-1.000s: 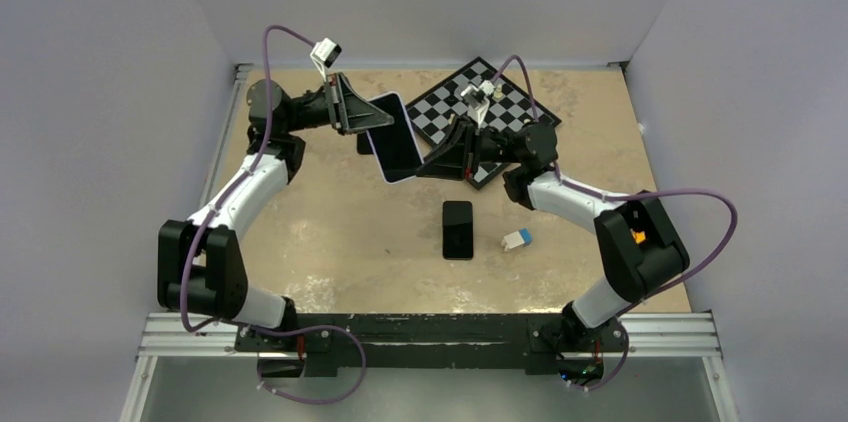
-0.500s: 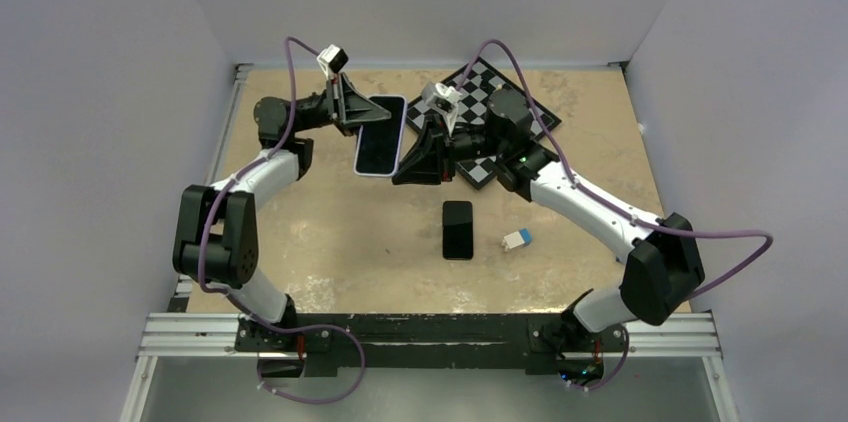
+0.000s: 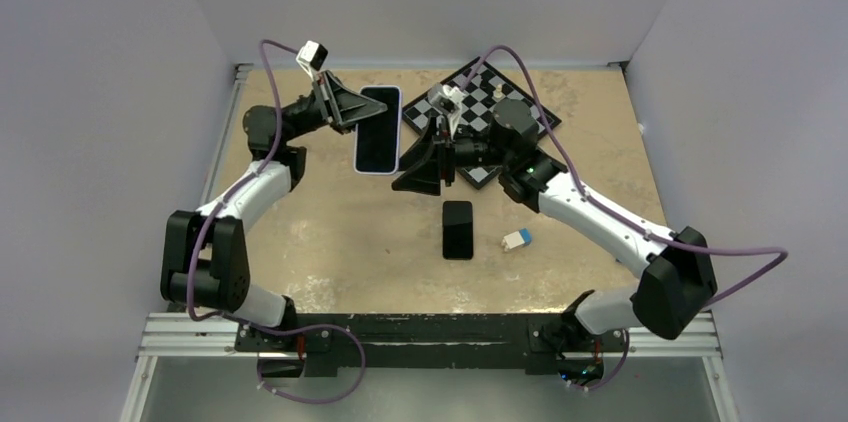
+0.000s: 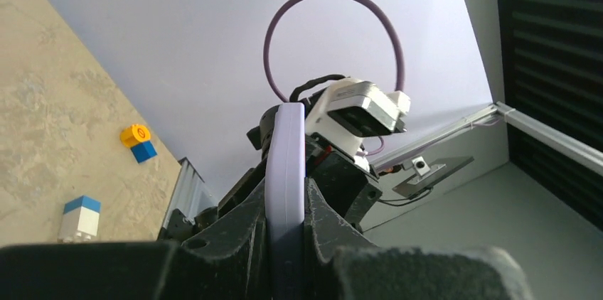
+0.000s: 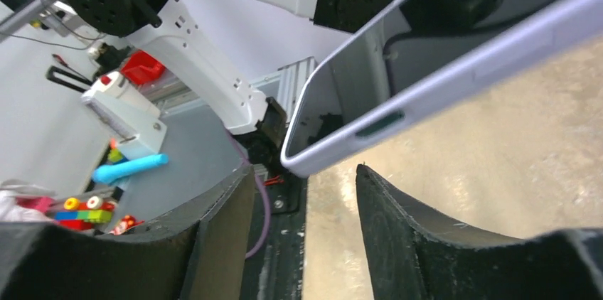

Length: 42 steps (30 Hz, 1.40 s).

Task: Take the phone out of the phone case
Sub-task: Remove the phone case from the phone.

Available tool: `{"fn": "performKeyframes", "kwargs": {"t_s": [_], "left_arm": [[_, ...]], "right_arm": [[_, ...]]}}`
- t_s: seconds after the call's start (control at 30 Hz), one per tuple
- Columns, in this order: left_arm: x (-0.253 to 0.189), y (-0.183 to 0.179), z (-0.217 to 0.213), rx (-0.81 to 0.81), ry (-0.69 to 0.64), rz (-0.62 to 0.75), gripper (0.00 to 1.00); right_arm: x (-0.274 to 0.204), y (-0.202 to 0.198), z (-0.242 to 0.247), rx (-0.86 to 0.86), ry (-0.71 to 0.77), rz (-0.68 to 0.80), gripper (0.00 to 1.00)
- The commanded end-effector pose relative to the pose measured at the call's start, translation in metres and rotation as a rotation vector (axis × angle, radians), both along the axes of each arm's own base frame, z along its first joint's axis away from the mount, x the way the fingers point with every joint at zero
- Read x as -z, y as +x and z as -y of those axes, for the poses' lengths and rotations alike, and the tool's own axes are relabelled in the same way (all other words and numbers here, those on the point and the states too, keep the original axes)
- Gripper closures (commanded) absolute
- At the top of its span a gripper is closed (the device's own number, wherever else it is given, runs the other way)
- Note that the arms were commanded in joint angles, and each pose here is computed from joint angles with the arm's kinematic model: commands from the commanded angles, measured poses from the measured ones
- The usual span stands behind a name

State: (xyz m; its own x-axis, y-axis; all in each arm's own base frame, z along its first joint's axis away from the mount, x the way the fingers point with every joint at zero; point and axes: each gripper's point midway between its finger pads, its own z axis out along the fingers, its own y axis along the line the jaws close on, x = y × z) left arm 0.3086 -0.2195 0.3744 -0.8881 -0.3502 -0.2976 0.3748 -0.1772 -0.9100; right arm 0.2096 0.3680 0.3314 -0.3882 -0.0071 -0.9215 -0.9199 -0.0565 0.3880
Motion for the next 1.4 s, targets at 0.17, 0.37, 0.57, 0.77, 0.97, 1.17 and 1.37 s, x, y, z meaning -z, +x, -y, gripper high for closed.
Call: {"fn": "performKeyframes", "kwargs": {"t_s": [0.17,0.37,0.57,0.77,0.97,1.17,1.37], "left_arm": [[-0.035,-0.014,-0.004,-0.071,-0.06,0.167,1.0],[-0.032,-0.017,-0.004,-0.081,-0.047,0.163,1.0],[-0.031,-0.018,-0.004,-0.082,-0.033,0.165,1.0],[-0.031,-0.019,-0.003,-0.071,-0.03,0.149,1.0],[-0.027,-0.025,-0.003,-0.037,-0.037,0.061,1.0],[-0.02,-0.036,-0.005,-0.033,-0.033,-0.024,1.0],[-0.015,-0.039,-0.005,-0.053,-0.038,-0.049,1.0]], "right_arm": [[-0.027,-0.019,0.015,0.019,0.06,-0.139,0.41],[-0.034,-0.012,0.009,0.005,0.093,-0.15,0.46],[-0.036,-0.009,0.002,-0.031,0.124,-0.156,0.62],[-0.033,-0.005,-0.001,-0.038,0.126,-0.138,0.84],[-0.021,-0.004,-0.002,-0.059,0.113,0.055,1.0],[-0.044,-0.008,0.003,-0.064,0.159,0.299,1.0],[-0.074,0.008,-0.006,-0.016,0.187,0.352,1.0]]}}
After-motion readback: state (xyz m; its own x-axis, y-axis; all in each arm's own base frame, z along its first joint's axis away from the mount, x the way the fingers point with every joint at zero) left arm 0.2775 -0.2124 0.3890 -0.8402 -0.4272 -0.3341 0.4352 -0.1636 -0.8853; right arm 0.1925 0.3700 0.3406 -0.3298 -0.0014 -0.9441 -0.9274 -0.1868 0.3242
